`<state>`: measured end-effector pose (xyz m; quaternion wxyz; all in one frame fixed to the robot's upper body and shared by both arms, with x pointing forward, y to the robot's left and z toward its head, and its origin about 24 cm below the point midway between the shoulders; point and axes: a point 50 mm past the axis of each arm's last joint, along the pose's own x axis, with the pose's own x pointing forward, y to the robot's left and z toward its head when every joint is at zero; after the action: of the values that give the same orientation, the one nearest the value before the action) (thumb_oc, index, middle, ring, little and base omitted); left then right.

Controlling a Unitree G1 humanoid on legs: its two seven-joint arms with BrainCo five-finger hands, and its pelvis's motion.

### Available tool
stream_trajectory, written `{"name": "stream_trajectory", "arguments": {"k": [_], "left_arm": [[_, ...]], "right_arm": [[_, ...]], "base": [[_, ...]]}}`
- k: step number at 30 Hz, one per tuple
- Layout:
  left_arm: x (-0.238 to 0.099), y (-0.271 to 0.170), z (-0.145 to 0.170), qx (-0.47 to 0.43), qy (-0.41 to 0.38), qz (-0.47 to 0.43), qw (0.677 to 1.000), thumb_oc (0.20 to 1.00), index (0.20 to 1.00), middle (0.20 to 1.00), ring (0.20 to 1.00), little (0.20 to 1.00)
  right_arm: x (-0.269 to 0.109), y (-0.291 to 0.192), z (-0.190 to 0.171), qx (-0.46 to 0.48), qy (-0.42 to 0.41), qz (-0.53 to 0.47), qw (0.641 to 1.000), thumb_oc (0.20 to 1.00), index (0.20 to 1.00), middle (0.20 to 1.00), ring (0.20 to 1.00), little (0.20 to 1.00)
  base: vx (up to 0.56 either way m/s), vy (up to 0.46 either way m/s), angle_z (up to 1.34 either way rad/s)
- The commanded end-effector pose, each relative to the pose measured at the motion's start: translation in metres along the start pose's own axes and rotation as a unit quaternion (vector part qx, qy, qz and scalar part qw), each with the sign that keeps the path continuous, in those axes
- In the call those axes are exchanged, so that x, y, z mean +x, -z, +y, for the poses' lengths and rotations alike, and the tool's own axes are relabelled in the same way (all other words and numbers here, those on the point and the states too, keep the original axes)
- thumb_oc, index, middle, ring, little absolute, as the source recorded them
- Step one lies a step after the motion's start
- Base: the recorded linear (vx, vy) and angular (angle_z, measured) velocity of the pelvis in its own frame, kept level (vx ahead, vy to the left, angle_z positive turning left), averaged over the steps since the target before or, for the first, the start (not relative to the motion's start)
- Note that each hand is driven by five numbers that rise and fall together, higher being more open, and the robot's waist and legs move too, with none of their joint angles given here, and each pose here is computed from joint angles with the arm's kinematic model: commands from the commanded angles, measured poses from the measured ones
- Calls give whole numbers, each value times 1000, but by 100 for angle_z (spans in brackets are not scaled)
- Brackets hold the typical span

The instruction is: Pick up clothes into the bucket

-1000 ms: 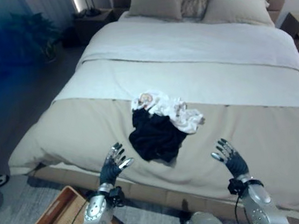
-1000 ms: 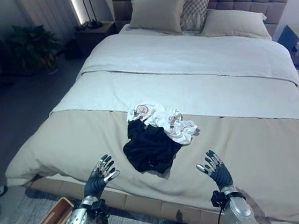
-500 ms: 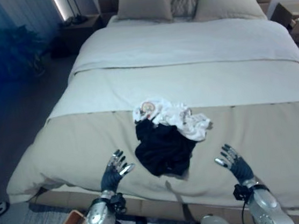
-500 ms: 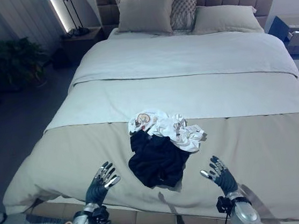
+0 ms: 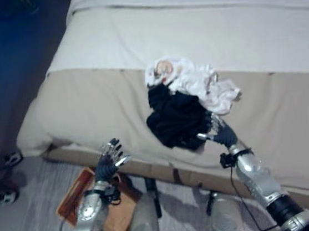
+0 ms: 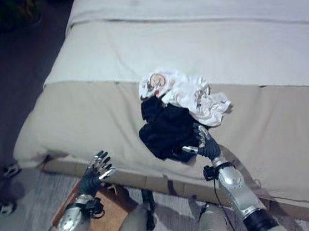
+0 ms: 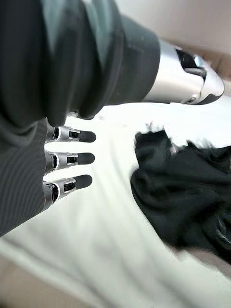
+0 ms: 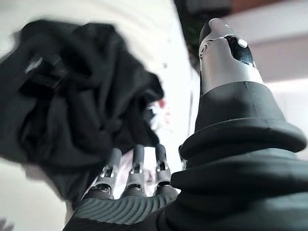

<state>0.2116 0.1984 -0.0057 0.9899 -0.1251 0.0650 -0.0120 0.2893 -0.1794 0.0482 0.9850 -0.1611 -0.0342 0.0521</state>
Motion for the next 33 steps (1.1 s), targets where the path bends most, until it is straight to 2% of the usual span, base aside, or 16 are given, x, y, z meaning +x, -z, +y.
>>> {"name": "stream_trajectory", "arguments": {"k": [1, 2, 5, 6, 7, 8, 9, 10, 11, 14, 15, 17, 20, 25, 27, 33], "left_arm": [[7, -42, 13, 8, -32, -100, 994, 1000, 1000, 1000, 1000, 1000], [13, -47, 9, 3, -44, -115, 992, 1000, 1000, 1000, 1000, 1000], [20, -55, 2, -4, -45, -136, 990, 1000, 1000, 1000, 1000, 1000], [24, -62, -3, -3, -44, -154, 987, 1000, 1000, 1000, 1000, 1000], [25, -62, -3, -3, -44, -155, 987, 1000, 1000, 1000, 1000, 1000], [29, -72, -7, -5, -41, -176, 984, 1000, 1000, 1000, 1000, 1000], [29, -72, -7, -5, -41, -176, 983, 1000, 1000, 1000, 1000, 1000], [32, -78, -11, 1, -35, -189, 981, 1000, 1000, 1000, 1000, 1000], [32, -79, -11, 1, -35, -189, 981, 1000, 1000, 1000, 1000, 1000], [36, -87, -19, 12, -16, -205, 979, 1000, 1000, 1000, 1000, 1000], [37, -87, -19, 11, -16, -206, 978, 1000, 1000, 1000, 1000, 1000], [38, -87, -23, 14, -8, -205, 979, 1000, 1000, 1000, 1000, 1000], [42, -88, -28, 22, 1, -205, 979, 1000, 1000, 1000, 1000, 1000], [48, -80, -34, 33, 5, -187, 982, 1000, 1000, 1000, 1000, 1000], [49, -80, -34, 35, 4, -187, 982, 1000, 1000, 1000, 1000, 1000], [53, -86, -44, 37, 13, -197, 980, 1000, 1000, 1000, 1000, 1000]], "right_arm": [[21, -38, 5, -65, 36, -84, 994, 1000, 1000, 1000, 1000, 1000], [36, -49, 5, -118, 53, -99, 987, 1000, 1000, 1000, 1000, 1000], [52, -66, 5, -170, 75, -124, 975, 1000, 1000, 1000, 1000, 1000], [63, -80, 1, -222, 91, -143, 960, 1000, 1000, 1000, 1000, 1000], [63, -80, 1, -222, 91, -143, 960, 1000, 1000, 1000, 1000, 1000], [76, -100, -7, -299, 109, -170, 933, 1000, 1000, 1000, 1000, 1000], [76, -101, -7, -299, 110, -171, 932, 1000, 1000, 1000, 1000, 1000], [86, -108, -15, -359, 119, -173, 909, 1000, 1000, 1000, 1000, 1000], [86, -109, -14, -360, 119, -173, 909, 1000, 1000, 1000, 1000, 1000], [103, -126, -39, -465, 153, -168, 856, 1000, 1000, 1000, 1000, 1000], [103, -126, -39, -465, 154, -169, 855, 1000, 1000, 1000, 1000, 1000], [110, -134, -51, -513, 165, -161, 827, 1000, 1000, 1000, 1000, 1000], [114, -133, -61, -550, 167, -143, 806, 1000, 1000, 1000, 1000, 1000], [120, -121, -55, -625, 130, -115, 761, 1000, 1000, 1000, 1000, 1000], [121, -121, -56, -633, 134, -110, 755, 1000, 1000, 1000, 1000, 1000], [125, -107, -84, -689, 166, -12, 706, 1000, 1000, 1000, 1000, 1000]], "base": [[-118, 16, 21], [-61, 7, 15], [-107, 2, 1], [-85, 13, 9], [-108, 21, 13], [-57, 10, 11], [-83, 13, 16], [-26, 4, 16], [-33, -2, 17], [-11, 11, 12], [-8, 11, 6], [-17, -5, 8], [6, 7, 15], [43, 3, 18], [55, -7, 17], [23, 0, 4]]}}
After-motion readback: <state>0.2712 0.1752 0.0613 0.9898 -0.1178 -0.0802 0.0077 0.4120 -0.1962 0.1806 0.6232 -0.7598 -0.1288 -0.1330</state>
